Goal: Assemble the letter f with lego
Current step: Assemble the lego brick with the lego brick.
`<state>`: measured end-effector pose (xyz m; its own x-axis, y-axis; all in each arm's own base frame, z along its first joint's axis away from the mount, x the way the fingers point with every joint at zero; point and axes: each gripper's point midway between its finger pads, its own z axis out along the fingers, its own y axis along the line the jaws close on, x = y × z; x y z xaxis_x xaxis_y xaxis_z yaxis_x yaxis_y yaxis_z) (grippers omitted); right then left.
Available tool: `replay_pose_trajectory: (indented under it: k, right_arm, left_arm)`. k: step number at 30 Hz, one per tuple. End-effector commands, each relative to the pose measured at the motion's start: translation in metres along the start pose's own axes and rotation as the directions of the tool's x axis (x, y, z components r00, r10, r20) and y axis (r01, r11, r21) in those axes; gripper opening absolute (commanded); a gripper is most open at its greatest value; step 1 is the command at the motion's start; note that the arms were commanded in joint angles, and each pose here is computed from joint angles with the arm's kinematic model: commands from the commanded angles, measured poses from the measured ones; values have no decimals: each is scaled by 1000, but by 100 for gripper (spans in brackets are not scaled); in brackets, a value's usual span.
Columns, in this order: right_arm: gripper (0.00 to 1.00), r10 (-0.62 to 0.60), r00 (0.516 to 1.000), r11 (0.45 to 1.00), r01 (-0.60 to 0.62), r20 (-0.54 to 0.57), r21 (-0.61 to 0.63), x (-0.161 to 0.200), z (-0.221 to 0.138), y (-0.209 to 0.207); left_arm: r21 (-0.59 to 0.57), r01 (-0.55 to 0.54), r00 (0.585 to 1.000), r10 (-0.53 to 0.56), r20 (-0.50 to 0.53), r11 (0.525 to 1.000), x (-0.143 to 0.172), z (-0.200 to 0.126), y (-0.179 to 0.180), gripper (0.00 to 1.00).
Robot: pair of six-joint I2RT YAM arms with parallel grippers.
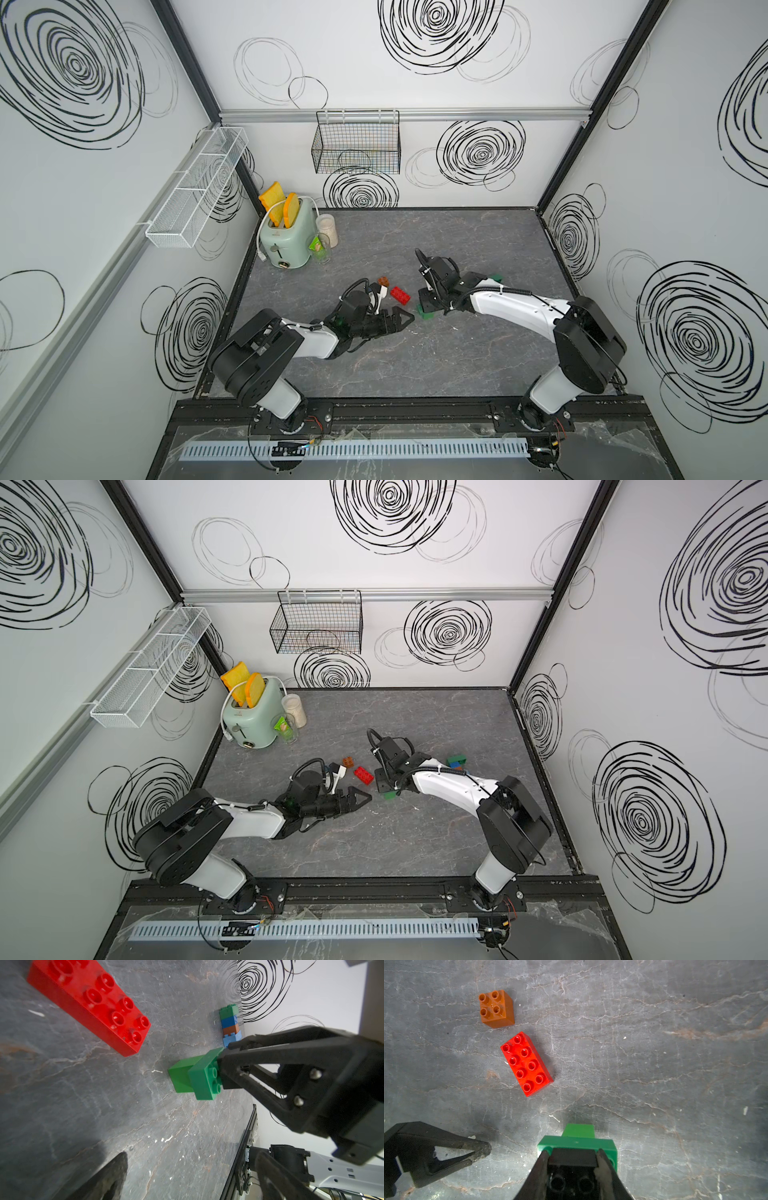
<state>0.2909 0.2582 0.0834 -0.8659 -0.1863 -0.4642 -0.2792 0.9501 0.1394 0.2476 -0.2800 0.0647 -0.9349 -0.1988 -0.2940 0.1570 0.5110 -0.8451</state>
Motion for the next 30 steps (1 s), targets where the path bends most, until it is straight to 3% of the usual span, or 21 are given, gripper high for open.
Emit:
replay_pose_trajectory:
  k: [1, 30]
  right_arm:
    - [33, -15, 1000, 1000, 15, -28, 21, 10, -1, -8]
    - [33, -25, 995, 998, 31, -93, 56, 29, 8, -9]
  left_arm:
    - [50, -17, 999, 16, 31, 999, -12, 2, -14, 98]
    - [35, 16, 999, -17, 30, 999, -13, 3, -2, 98]
